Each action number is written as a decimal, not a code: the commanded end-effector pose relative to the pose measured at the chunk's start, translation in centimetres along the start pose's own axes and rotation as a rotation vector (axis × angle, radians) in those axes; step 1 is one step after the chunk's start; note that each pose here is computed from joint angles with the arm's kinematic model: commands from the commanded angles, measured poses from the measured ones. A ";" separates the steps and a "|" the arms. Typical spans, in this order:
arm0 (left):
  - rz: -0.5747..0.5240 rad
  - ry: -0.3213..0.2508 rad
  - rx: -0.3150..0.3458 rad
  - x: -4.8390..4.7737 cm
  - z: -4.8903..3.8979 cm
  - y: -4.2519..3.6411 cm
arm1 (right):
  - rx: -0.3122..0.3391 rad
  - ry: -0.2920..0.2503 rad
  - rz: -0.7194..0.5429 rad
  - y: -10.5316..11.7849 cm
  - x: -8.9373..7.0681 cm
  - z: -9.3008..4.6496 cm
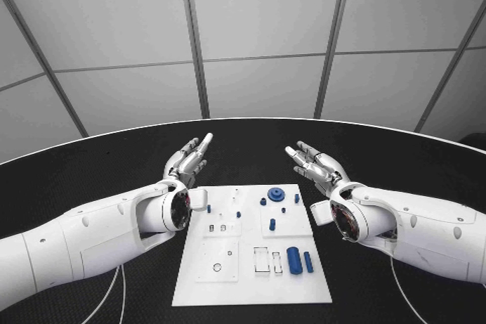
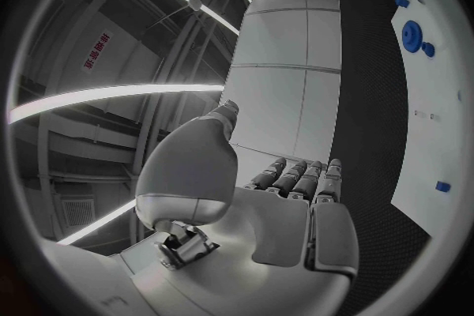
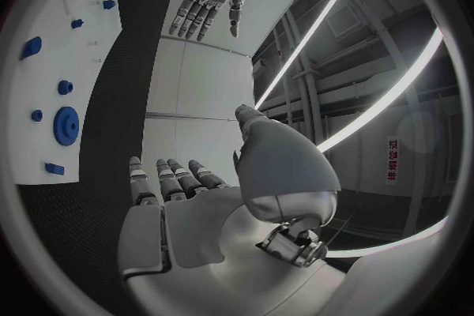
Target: Assemble the parts on the task board
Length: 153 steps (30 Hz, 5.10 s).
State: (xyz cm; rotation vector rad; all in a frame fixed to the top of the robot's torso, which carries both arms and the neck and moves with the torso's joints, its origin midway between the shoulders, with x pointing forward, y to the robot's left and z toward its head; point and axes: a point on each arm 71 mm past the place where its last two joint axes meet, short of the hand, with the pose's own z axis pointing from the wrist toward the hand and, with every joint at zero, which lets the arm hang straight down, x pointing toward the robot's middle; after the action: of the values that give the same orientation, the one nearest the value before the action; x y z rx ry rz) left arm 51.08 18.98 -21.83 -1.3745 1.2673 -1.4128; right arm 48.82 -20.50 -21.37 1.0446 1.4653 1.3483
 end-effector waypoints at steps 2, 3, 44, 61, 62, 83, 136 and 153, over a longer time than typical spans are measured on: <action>-0.012 0.008 -0.002 0.02 0.24 -0.13 | 0.008 0.038 -0.010 0.2 -0.2 0.2; -0.012 0.008 -0.002 0.02 0.24 -0.13 | 0.009 0.041 -0.011 0.2 -0.2 0.2; 0.008 0.173 0.039 -1.05 -3.87 -3.91 | -0.181 0.201 -0.993 2.9 -0.7 1.4; 0.005 0.204 0.054 -0.51 -4.77 -5.76 | -0.244 0.208 -1.355 7.0 1.7 3.3; 0.005 0.205 0.054 -0.49 -4.78 -5.82 | -0.240 0.213 -1.374 7.0 1.9 3.4; 0.009 0.219 0.074 -0.11 -5.01 -7.30 | -0.175 0.253 -1.555 6.5 2.7 4.0; 0.012 0.214 0.076 -0.34 -4.96 -7.60 | -0.097 0.285 -1.587 5.7 1.4 4.6; 0.013 0.215 0.075 -0.35 -4.95 -7.60 | -0.103 0.286 -1.586 5.7 1.3 4.6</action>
State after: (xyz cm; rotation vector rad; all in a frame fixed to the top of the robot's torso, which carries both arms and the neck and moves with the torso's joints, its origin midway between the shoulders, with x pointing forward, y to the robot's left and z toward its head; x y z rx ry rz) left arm 47.05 21.51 -14.10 -1.1875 1.3413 -1.6163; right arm 53.01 -17.59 -15.95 -0.4967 1.6833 0.3402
